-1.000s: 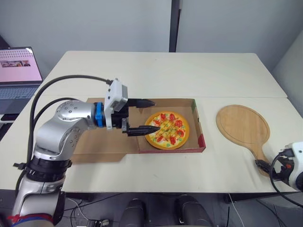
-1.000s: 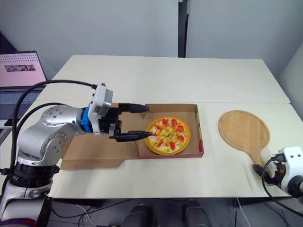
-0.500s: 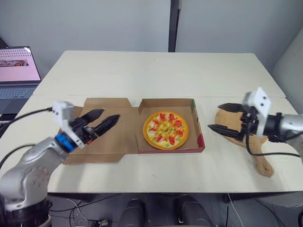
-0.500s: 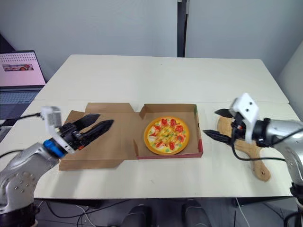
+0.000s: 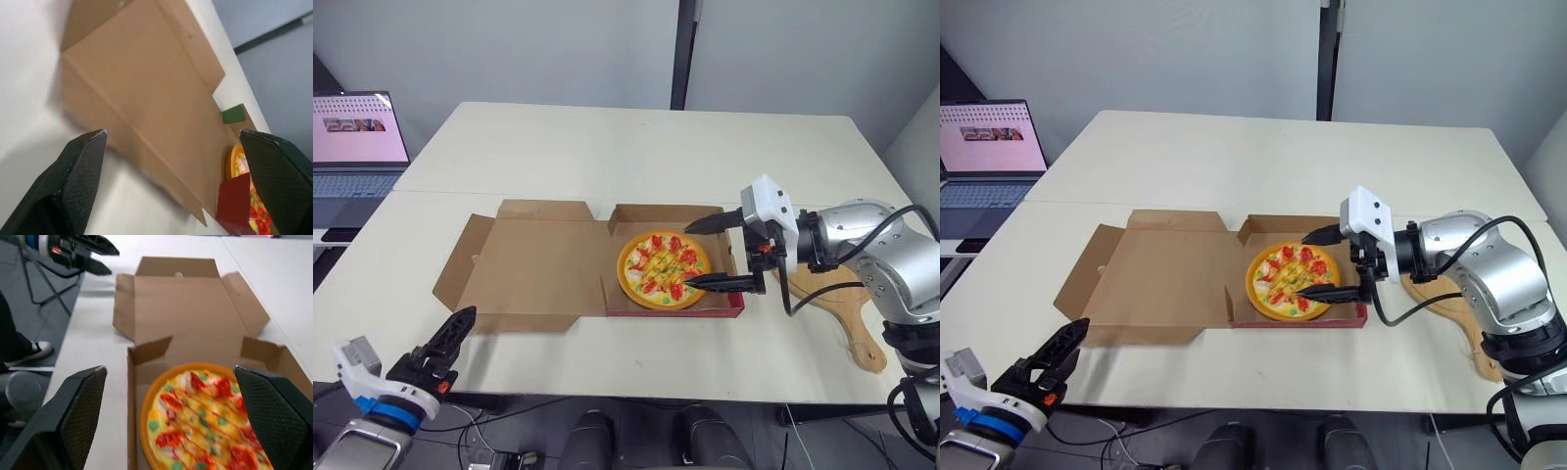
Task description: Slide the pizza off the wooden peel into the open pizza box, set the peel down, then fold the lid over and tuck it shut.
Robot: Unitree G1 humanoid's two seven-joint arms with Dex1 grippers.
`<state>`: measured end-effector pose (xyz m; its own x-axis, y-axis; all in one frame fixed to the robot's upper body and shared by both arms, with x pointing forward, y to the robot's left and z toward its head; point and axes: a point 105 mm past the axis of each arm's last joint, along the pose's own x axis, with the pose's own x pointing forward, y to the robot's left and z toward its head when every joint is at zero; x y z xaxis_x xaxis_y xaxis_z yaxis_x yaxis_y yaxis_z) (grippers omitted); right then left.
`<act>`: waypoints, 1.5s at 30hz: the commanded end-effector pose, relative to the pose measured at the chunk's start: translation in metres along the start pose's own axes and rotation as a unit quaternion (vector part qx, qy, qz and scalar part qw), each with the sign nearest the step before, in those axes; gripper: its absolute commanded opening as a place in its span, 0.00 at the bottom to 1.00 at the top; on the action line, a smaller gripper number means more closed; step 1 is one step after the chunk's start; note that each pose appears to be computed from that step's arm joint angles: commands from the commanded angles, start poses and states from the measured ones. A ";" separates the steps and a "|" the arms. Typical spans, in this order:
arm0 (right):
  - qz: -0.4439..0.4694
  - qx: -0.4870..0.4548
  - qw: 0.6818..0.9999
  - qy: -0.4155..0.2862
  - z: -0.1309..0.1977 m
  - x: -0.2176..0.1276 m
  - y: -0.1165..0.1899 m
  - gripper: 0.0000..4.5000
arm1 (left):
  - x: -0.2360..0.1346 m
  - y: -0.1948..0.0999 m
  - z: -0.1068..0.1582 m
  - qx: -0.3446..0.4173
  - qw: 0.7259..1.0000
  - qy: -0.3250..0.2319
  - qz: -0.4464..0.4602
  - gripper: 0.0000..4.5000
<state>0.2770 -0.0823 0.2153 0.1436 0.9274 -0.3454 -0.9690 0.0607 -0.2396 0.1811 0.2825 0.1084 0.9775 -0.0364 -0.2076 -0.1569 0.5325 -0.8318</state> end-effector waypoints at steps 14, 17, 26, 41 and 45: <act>0.004 -0.022 1.000 -0.003 0.009 -0.003 -0.002 1.00 | -0.001 0.011 -0.027 -0.153 0.987 -0.006 0.053 1.00; 0.004 -0.022 1.000 -0.003 0.009 -0.002 -0.003 1.00 | 0.005 0.011 -0.017 -0.153 0.987 -0.031 0.049 1.00; 0.033 -0.017 0.999 -0.022 0.023 0.003 0.005 1.00 | 0.032 0.007 -0.001 -0.158 0.986 -0.058 0.019 1.00; 0.043 -0.011 0.998 -0.036 0.030 0.006 0.008 1.00 | 0.040 0.020 -0.001 -0.144 0.988 -0.059 0.021 0.35; 0.043 -0.008 0.998 -0.036 0.029 0.006 0.010 1.00 | 0.044 0.019 -0.001 -0.134 0.990 -0.050 0.015 0.09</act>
<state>0.2677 -0.0657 0.2285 0.0484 0.9456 -0.3217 -0.9819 -0.0139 -0.1887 0.2188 0.2915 0.0768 0.9728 0.0868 -0.2148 -0.2301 0.2538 -0.9395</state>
